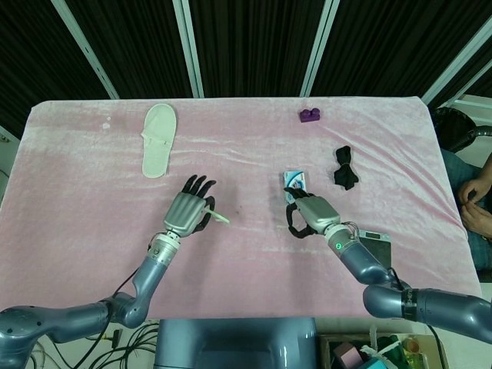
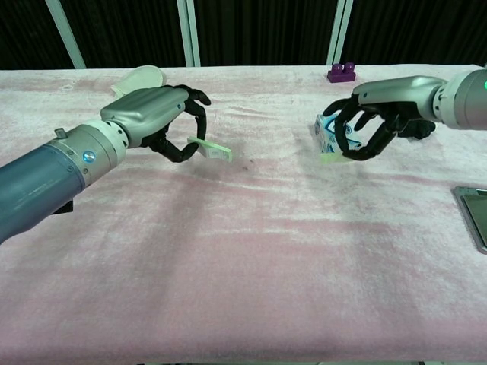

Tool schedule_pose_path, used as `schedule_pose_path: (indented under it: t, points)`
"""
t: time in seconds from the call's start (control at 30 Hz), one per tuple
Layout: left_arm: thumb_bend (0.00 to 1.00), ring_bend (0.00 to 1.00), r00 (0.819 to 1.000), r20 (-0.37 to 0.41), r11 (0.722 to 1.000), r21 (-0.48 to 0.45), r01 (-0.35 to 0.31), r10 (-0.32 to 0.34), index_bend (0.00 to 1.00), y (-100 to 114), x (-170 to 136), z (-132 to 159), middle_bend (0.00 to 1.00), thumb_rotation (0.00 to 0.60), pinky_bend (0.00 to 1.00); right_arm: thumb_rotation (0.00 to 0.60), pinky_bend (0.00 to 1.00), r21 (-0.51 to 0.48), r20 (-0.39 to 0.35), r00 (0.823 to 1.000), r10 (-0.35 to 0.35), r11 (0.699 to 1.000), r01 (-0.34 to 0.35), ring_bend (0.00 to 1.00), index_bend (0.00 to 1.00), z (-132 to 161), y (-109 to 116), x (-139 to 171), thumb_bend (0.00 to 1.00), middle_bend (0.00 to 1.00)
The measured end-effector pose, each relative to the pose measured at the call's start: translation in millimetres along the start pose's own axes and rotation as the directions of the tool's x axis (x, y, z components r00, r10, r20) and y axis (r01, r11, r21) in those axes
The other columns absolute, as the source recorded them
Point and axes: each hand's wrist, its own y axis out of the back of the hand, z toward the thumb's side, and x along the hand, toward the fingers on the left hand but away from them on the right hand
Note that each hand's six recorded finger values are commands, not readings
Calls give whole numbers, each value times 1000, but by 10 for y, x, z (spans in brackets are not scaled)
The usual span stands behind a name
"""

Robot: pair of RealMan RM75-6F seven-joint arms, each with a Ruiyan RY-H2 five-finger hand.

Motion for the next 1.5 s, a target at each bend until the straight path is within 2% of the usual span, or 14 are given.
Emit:
schedule_pose_path:
  t: [0.27,0.37,0.4,0.5,0.63,0.73,0.87,1.07,1.27,1.33,1.4,1.5]
  points:
    - [481,0,999,17,999,20,41,-41,512,-227,3,11,113,600,0,600,128,62,31,998,46,997,-48,0,582,-44,-222,-89,285,0]
    - [473,0,998,17,997,44,55,-56,501,-298,2,-12,107,600,0,600,128,73,40,998,57,996,-60,0,460,-60,-274,-103,258,0]
    - [462,0,998,18,997,51,59,-59,487,-318,3,-18,102,600,0,600,128,76,43,997,61,995,-64,0,391,-66,-282,-103,243,0]
    - [377,0,998,25,996,57,62,-63,399,-360,-1,-7,66,600,0,600,128,78,51,997,66,994,-70,0,221,-78,-263,-92,183,0]
    - [193,0,998,38,998,46,50,-52,208,-333,-15,6,6,600,0,600,128,72,56,997,60,995,-64,0,38,-75,-179,-58,113,0]
    - [138,0,998,42,999,27,41,-43,151,-278,-30,14,0,600,0,600,128,82,60,997,51,995,-56,0,0,-84,-95,-17,106,0]
    - [137,0,998,46,1000,2,30,-30,142,-158,-71,2,0,600,0,600,128,96,73,997,30,995,-37,0,0,-129,39,52,106,0]
    - [142,0,999,15,999,5,-47,47,156,249,-139,-180,0,600,0,600,128,117,124,989,-75,991,61,0,0,-362,388,191,105,0]
    - [148,0,989,-11,988,32,-149,150,154,722,-267,-446,0,600,0,600,128,133,155,971,-184,977,165,0,0,-631,658,396,106,0]
    - [148,0,981,-19,980,52,-190,191,162,892,-435,-582,0,600,0,600,128,161,163,956,-246,962,220,0,0,-749,761,541,107,0]
    - [148,0,980,-26,979,60,-196,198,161,961,-582,-666,0,600,0,600,128,190,160,934,-321,938,290,0,0,-855,858,733,109,0]
    - [148,0,979,-73,979,84,-186,192,156,1034,-957,-897,0,600,0,600,128,235,147,897,-416,896,377,0,0,-993,919,1063,115,0]
